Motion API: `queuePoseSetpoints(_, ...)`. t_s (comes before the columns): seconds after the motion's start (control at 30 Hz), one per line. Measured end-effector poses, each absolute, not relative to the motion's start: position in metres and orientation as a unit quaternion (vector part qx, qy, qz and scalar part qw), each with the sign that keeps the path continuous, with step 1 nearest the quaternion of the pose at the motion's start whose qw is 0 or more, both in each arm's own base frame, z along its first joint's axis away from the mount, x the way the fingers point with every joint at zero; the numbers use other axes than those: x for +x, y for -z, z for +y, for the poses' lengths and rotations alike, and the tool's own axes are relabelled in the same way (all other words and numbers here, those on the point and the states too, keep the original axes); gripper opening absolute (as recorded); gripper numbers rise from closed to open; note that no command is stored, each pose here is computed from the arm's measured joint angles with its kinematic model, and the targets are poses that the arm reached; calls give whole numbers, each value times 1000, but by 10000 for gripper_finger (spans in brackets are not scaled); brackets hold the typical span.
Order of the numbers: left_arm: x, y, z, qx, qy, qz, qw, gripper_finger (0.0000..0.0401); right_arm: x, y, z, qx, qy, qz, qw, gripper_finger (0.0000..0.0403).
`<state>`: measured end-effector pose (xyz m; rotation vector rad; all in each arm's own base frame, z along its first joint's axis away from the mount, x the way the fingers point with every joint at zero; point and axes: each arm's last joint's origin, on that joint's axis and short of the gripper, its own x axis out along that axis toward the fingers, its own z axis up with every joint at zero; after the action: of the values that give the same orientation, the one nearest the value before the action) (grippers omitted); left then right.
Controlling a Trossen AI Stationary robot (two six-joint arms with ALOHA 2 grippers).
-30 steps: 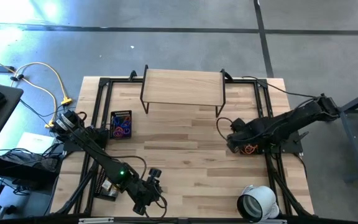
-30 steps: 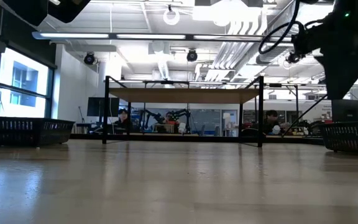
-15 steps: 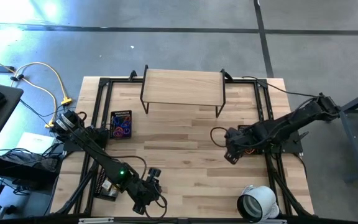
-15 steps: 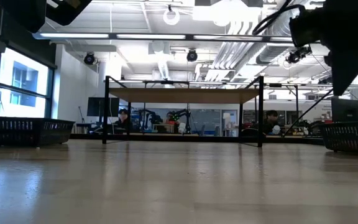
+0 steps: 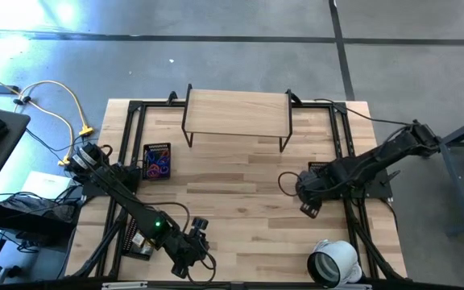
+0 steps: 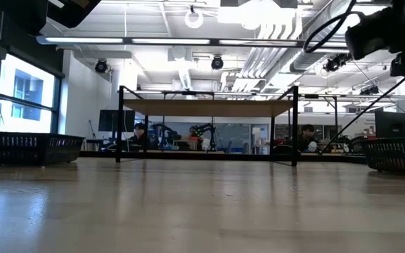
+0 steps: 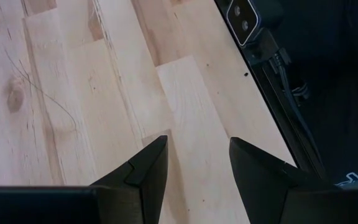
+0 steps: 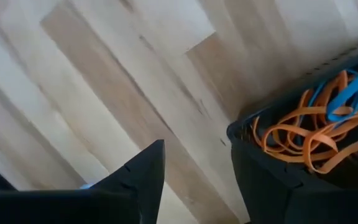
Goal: Pick & Place Office Desk Supplies
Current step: Put the top right black bin on the shelf
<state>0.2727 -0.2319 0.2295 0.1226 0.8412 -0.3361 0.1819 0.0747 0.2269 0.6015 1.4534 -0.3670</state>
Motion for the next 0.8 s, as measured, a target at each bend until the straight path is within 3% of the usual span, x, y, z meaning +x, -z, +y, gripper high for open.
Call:
queuePoseSetpoints(0.27, 272, -229, -232, 60, 162, 408, 897, 165, 170, -225, 82, 152, 137, 670, 714, 174)
queuePoseSetpoints(0.8, 272, -229, -232, 61, 162, 409, 896, 165, 145, -175, 86, 118, 114, 712, 683, 174)
